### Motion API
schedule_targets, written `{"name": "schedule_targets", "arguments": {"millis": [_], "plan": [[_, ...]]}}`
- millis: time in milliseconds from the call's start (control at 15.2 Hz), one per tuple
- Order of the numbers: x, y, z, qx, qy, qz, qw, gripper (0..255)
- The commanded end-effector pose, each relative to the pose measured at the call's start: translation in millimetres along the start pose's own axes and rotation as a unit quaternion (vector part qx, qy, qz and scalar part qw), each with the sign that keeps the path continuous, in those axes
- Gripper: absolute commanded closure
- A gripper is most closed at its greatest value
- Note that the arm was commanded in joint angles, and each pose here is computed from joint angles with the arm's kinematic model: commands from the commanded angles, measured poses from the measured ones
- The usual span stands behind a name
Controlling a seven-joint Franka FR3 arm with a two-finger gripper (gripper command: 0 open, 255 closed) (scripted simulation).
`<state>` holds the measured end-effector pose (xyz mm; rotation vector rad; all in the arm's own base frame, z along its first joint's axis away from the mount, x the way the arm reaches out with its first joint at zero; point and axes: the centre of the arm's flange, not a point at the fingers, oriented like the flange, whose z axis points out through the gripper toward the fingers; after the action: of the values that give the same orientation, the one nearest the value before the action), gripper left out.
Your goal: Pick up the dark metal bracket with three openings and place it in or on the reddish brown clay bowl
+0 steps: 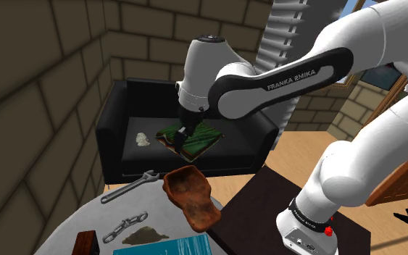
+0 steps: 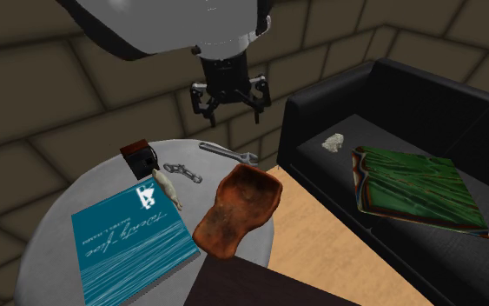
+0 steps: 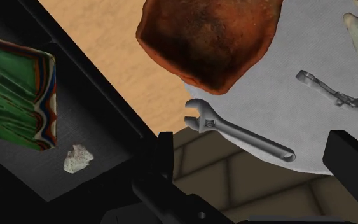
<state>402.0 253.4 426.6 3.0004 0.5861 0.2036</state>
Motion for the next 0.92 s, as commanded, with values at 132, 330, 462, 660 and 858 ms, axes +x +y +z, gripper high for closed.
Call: {"name": "schedule_targets", "arguments": {"millis": [132,330,462,660,858], "plan": [[17,-40,31,0.009,-0.003,-0.016,0.9998,0],[30,-68,53,0.014,-0.005,-0.028,0.9995,0],[38,-87,68,0.018,-0.006,-0.036,0.9992,0],[50,-117,90,0.024,-0.009,-0.048,0.9985,0],[59,-144,110,0.029,-0.011,-0.059,0.9978,0]]}}
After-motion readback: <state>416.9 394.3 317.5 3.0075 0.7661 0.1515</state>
